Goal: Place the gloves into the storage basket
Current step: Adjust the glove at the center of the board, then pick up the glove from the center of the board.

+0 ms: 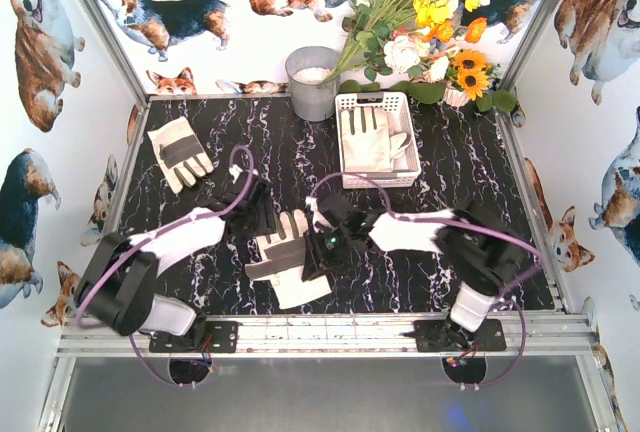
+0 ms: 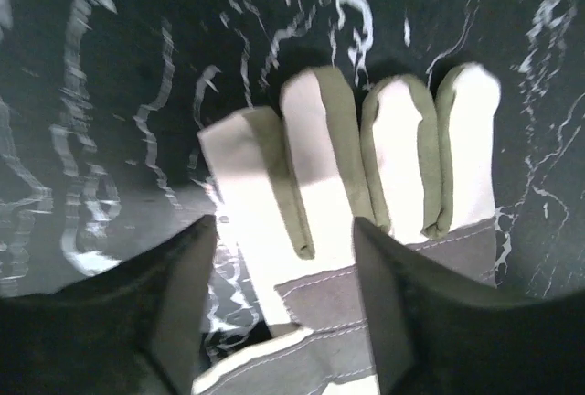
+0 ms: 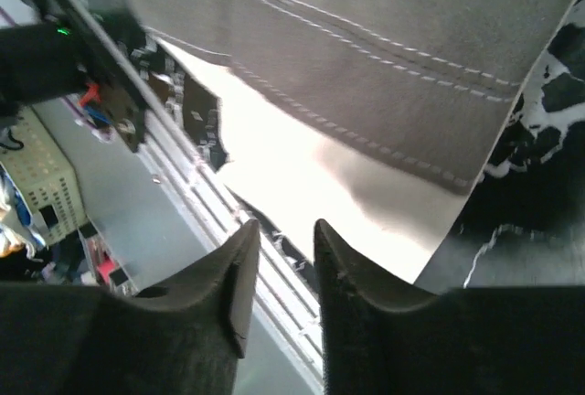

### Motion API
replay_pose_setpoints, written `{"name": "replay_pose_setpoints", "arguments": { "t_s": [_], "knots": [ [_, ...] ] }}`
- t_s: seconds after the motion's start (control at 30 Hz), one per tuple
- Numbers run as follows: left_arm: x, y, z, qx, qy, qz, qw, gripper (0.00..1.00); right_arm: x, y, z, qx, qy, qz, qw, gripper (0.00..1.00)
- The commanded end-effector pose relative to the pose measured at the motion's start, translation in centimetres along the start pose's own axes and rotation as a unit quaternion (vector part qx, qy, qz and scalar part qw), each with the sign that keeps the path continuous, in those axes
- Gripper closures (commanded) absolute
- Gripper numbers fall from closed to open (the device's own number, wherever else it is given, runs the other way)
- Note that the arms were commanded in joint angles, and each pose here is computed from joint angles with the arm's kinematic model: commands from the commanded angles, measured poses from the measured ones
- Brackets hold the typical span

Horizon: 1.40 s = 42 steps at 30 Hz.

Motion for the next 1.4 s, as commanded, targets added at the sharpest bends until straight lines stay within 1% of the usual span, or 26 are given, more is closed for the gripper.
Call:
{"name": "replay_pose_setpoints", "arguments": {
  "t_s": [0.0, 0.07, 0.13, 0.23, 0.33, 0.43, 0.53, 0.6, 0.67, 0.8, 0.97, 1.07, 1.13, 1.37],
  "knots": [
    [-5.6, 4.4, 0.8, -0.036, 0.005, -0.089, 0.995, 0.39, -3.6, 5.4, 4.3, -0.001, 0.092, -0.112, 0.989, 0.62],
    [-7.8, 5.6, 2.0, -0.048, 0.02, -0.116, 0.992, 0.3, -4.4, 7.9, 5.4, 0.009, 0.12, -0.149, 0.981, 0.54],
    [-9.9, 6.2, 3.9, -0.065, 0.04, -0.132, 0.988, 0.24, -5.0, 10.1, 5.9, 0.02, 0.134, -0.185, 0.973, 0.47],
    [-13.3, 6.6, 6.8, -0.087, 0.078, -0.153, 0.981, 0.19, -6.2, 13.1, 5.5, 0.031, 0.142, -0.24, 0.96, 0.41],
    [-16.6, 6.5, 9.6, -0.097, 0.127, -0.177, 0.971, 0.17, -6.9, 15.6, 4.6, 0.041, 0.136, -0.273, 0.951, 0.38],
    [-20.1, 6.5, 12.0, -0.113, 0.168, -0.206, 0.958, 0.17, -7.3, 17.2, 3.7, 0.057, 0.136, -0.287, 0.947, 0.37],
    [-23.4, 6.2, 13.8, -0.138, 0.191, -0.228, 0.945, 0.18, -7.6, 18.1, 3.0, 0.064, 0.132, -0.294, 0.945, 0.37],
    [-25.2, 5.8, 15.0, -0.16, 0.201, -0.238, 0.937, 0.2, -7.8, 18.4, 2.8, 0.062, 0.13, -0.297, 0.944, 0.37],
    [-26.5, 5.1, 16.3, -0.183, 0.216, -0.239, 0.929, 0.25, -8.0, 18.7, 2.7, 0.061, 0.128, -0.302, 0.943, 0.37],
    [-27.7, 2.7, 18.7, -0.212, 0.249, -0.21, 0.921, 0.35, -8.5, 19.2, 2.5, 0.061, 0.121, -0.312, 0.94, 0.37],
    [-28.9, 0.9, 20.5, -0.243, 0.273, -0.193, 0.911, 0.39, -9.1, 20.1, 2.2, 0.057, 0.114, -0.326, 0.937, 0.37],
    [-29.9, 0.0, 20.7, -0.242, 0.28, -0.184, 0.91, 0.41, -9.4, 20.4, 2.1, 0.053, 0.112, -0.329, 0.936, 0.37],
    [-30.2, -0.6, 20.8, -0.241, 0.282, -0.178, 0.911, 0.45, -9.5, 20.5, 2.0, 0.051, 0.11, -0.329, 0.937, 0.37],
    [-30.9, -1.7, 21.4, -0.245, 0.287, -0.172, 0.91, 0.65, -9.8, 20.9, 2.3, 0.044, 0.113, -0.333, 0.935, 0.37]
  ]
}}
Point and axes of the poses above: each gripper's point midway between its finger pads, its own y axis back along the fingers, its own z axis along the line the jaws close on, x = y × z, the point moved 3 cm from there along y, back along the fingers, and after that the axes turned 8 degrees about y, right-handed, at the moved point
